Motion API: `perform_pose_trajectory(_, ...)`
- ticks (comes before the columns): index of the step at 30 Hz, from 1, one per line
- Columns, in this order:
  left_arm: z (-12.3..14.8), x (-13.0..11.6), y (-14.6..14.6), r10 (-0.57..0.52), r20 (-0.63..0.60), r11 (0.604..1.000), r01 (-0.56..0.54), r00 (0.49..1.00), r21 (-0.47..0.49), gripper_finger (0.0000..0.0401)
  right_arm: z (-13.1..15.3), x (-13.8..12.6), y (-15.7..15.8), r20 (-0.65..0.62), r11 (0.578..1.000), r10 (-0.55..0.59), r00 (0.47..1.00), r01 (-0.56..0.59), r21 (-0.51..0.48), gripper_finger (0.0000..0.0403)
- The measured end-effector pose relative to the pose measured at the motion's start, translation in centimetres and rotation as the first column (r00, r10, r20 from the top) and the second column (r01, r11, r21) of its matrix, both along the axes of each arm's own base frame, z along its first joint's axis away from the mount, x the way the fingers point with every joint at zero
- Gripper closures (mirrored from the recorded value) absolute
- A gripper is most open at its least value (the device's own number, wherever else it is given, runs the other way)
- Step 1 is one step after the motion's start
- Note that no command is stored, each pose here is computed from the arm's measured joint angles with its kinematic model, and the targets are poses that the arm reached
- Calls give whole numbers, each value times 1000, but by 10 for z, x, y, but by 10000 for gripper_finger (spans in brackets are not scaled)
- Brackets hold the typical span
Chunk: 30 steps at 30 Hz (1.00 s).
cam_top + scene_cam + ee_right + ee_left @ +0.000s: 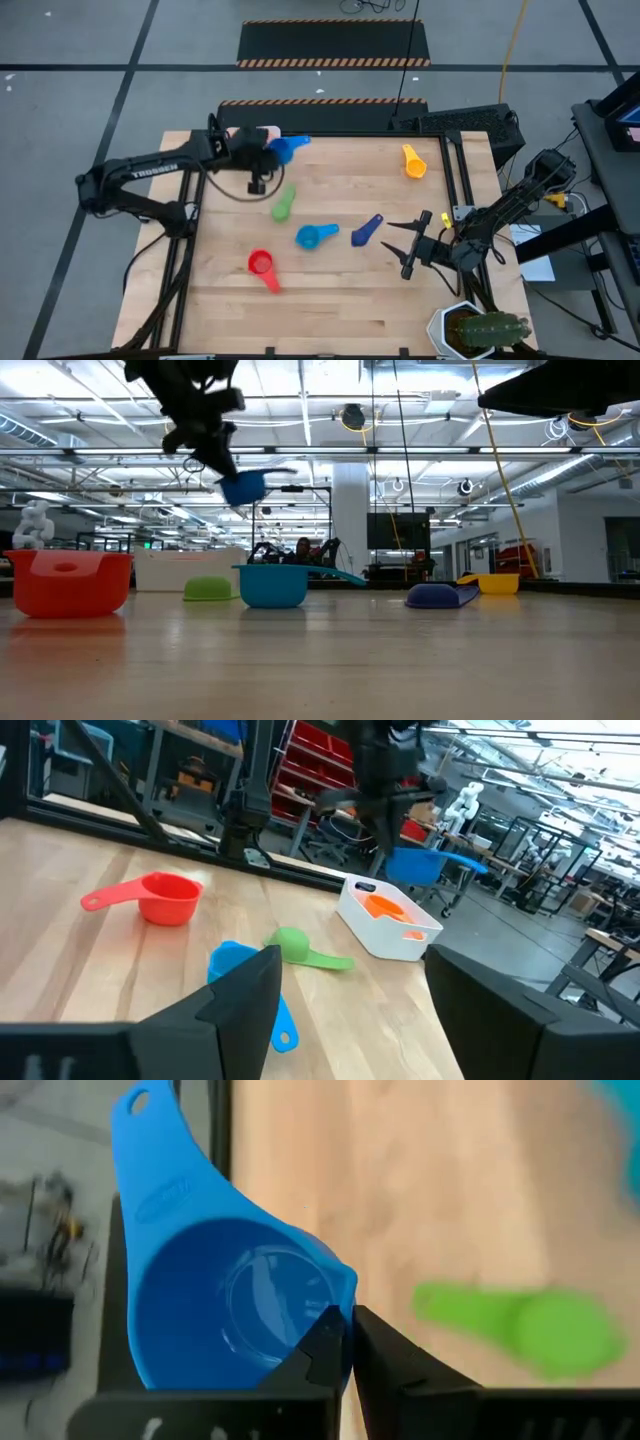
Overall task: Nest measuring cups in basket
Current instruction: Stack the blue measuring cup into the orange measuring cup
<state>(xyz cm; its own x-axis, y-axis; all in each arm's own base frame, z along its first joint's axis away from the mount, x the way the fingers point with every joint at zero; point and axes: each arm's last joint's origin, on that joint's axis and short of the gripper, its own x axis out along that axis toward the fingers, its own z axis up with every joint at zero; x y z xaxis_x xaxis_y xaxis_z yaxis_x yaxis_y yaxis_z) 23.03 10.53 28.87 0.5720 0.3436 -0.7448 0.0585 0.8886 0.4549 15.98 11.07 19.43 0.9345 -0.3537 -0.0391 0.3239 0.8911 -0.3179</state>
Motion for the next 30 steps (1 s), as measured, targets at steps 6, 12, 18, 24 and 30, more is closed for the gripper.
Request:
perform_pose_trajectory(6,-1,-21,36,134,-25,991,-134,991,20,392,0,2,-3,-1,1000,-19,1000,19,-2,163)
perform_pose_trajectory(12,-10,-39,63,254,-97,967,-254,962,13,381,0,5,-7,-5,999,-42,999,42,-11,163)
perform_pose_trajectory(18,-25,-48,79,291,-200,953,-301,936,-21,394,0,5,-8,-13,998,-48,999,47,-33,163)
perform_pose_trajectory(24,-35,-49,89,272,-250,958,-286,929,-21,377,0,6,-9,-27,996,-50,998,48,-68,163)
perform_pose_trajectory(30,-48,-51,101,264,-305,957,-288,915,-36,390,0,8,-12,-29,995,-71,997,68,-75,163)
